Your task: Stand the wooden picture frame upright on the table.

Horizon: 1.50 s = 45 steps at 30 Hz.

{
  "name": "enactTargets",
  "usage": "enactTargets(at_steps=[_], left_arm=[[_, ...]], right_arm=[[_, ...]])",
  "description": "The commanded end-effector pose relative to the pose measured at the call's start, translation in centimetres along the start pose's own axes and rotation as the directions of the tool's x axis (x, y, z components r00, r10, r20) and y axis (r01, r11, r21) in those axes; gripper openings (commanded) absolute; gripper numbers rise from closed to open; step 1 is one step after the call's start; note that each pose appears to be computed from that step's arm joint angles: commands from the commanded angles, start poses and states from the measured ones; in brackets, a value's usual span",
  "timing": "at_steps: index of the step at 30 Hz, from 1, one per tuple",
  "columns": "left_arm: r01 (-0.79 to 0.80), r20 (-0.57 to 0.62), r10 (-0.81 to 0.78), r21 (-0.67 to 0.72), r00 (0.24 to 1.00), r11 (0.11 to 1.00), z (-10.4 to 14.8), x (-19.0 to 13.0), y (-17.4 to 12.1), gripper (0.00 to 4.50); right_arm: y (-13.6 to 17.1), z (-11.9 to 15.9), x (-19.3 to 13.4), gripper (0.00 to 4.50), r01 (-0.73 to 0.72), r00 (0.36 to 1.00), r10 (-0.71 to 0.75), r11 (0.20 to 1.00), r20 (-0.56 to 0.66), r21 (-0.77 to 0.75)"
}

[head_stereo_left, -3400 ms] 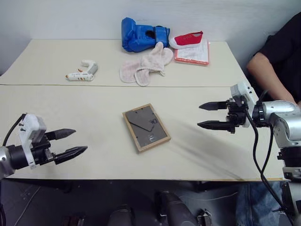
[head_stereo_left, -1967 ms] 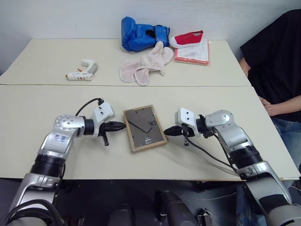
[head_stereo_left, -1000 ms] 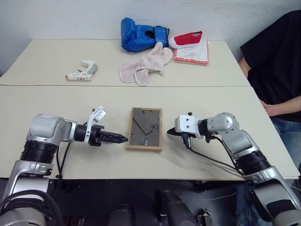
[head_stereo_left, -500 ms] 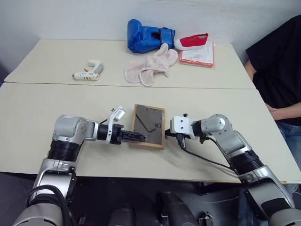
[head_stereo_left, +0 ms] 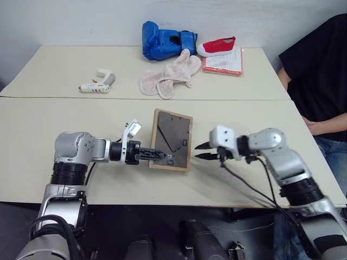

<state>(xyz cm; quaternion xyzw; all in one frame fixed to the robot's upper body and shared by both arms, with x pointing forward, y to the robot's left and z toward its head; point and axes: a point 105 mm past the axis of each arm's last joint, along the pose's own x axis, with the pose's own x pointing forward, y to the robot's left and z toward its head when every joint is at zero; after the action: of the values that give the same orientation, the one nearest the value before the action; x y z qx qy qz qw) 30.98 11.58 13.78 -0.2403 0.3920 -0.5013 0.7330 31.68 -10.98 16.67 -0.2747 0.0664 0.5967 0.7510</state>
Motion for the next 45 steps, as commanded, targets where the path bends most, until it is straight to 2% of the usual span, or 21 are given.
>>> enactTargets(at_steps=[1,4,6,7,11,16,24,26,28,32,34,36,38,40,41,43,45], left_arm=[[0.063,0.026,-0.065,0.076,0.998,0.995,0.6,-0.5,-2.0,1.27],[0.062,0.016,-0.064,0.116,0.998,0.991,0.5,-0.4,-2.4,1.27],[0.068,0.022,-0.072,0.136,0.997,0.988,0.8,-0.2,-2.9,1.27],[0.069,0.024,-0.073,0.143,0.997,0.987,1.0,-0.1,-3.0,1.27],[0.096,0.026,-0.103,0.18,0.994,0.979,1.6,0.1,-4.1,1.27],[0.07,0.038,-0.08,0.221,0.996,0.973,2.3,0.2,-4.2,1.27],[0.02,0.062,-0.035,0.225,0.997,0.974,2.6,-0.4,-2.9,1.27],[0.025,0.067,-0.041,0.228,0.997,0.973,2.8,-0.6,-3.0,1.27],[0.04,0.067,-0.057,0.238,0.996,0.97,2.8,-0.6,-3.4,1.27],[0.06,0.04,-0.073,0.263,0.996,0.963,2.2,-0.4,-4.1,1.27],[0.075,0.031,-0.086,0.272,0.996,0.959,2.0,-0.4,-4.6,1.27],[0.083,0.028,-0.094,0.274,0.995,0.958,2.0,-0.5,-5.0,1.27],[0.088,0.024,-0.099,0.277,0.995,0.957,1.9,-0.5,-5.2,1.27],[0.112,0.015,-0.121,0.28,0.993,0.953,2.0,-0.6,-5.9,1.27],[0.128,0.014,-0.137,0.284,0.99,0.95,2.1,-0.7,-6.3,1.27],[0.17,0.006,-0.179,0.288,0.984,0.943,2.3,-0.8,-7.4,1.27],[0.182,-0.002,-0.189,0.289,0.982,0.94,2.4,-0.9,-7.8,1.27]], right_arm=[[-0.1,4.5,-1.9,2.59,-0.026,0.987,0.014,0.997,0.158,0.072],[-0.4,6.0,-1.3,3.7,-0.033,0.979,0.01,0.993,0.203,0.109],[-0.8,6.4,-0.3,4.33,-0.033,0.977,0.008,0.993,0.214,0.117],[-1.0,6.5,0.1,4.5,-0.033,0.976,0.006,0.992,0.217,0.119],[-1.5,7.1,1.8,4.5,-0.034,0.972,0.004,0.991,0.235,0.127],[0.2,8.5,3.4,4.5,-0.124,0.958,0.092,0.987,0.273,0.101],[2.1,10.1,1.3,4.5,-0.162,0.938,0.128,0.984,0.322,0.079],[1.2,9.0,0.4,4.5,-0.059,0.966,0.042,0.997,0.254,0.059],[-0.1,6.9,-1.1,4.5,0.083,0.989,-0.08,0.996,0.121,-0.022],[-0.7,4.1,-4.1,4.5,0.144,0.985,-0.167,0.94,-0.05,-0.309],[-1.6,3.0,-5.1,4.5,0.177,0.966,-0.244,0.871,-0.09,-0.458],[-2.4,2.9,-5.3,4.5,0.223,0.95,-0.309,0.762,-0.039,-0.608],[-3.2,3.7,-5.3,4.5,0.294,0.927,-0.367,0.592,0.074,-0.75],[-3.0,3.8,-4.5,4.5,0.223,0.926,-0.355,0.253,0.124,-0.941],[-2.5,3.5,-4.0,4.5,0.178,0.941,-0.313,0.128,0.13,-0.976],[-2.5,4.8,-3.8,4.5,0.291,0.92,-0.269,-0.015,0.284,-0.957],[-2.8,5.6,-3.8,4.5,0.376,0.889,-0.247,-0.082,0.385,-0.923]])
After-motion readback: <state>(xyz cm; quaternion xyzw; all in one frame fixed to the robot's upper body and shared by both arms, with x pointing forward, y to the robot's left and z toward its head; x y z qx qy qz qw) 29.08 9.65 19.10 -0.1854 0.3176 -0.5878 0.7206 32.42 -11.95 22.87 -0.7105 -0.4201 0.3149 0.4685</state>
